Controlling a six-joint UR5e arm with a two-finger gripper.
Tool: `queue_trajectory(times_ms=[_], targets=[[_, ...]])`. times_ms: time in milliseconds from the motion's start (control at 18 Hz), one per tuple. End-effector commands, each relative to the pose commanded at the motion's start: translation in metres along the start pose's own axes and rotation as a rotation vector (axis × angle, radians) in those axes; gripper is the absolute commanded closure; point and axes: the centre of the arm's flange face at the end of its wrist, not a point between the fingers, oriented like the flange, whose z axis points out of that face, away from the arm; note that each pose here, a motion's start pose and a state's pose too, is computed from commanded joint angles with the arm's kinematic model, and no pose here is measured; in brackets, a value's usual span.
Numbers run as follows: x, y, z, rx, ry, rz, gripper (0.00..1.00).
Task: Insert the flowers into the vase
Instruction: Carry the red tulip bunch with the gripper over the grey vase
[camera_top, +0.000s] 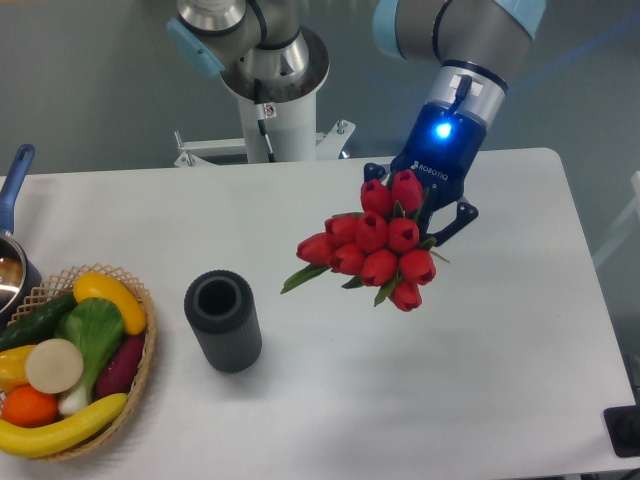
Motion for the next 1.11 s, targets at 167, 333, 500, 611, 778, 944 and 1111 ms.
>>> queue_trajectory(times_ms=[167,333,500,611,778,944,1111], targets=[[0.001,0.002,0.001,-0.001,0.002,-0.001,0.67],[0.0,0.001,0.002,-0.001,0.003,0.0,0.67],[0.0,0.0,0.002,0.001,0.004,0.003,0.67],[0.001,0.0,0.003,0.001,0.006,0.004,0.67],[0.002,-0.002,0.003,0.004,0.009,0.005,0.67],[0.013,-0.011,0.014,0.043,0.051,0.028,0.67],[0.024,-0.018,0.024,0.132,0.126,0.034,0.67]])
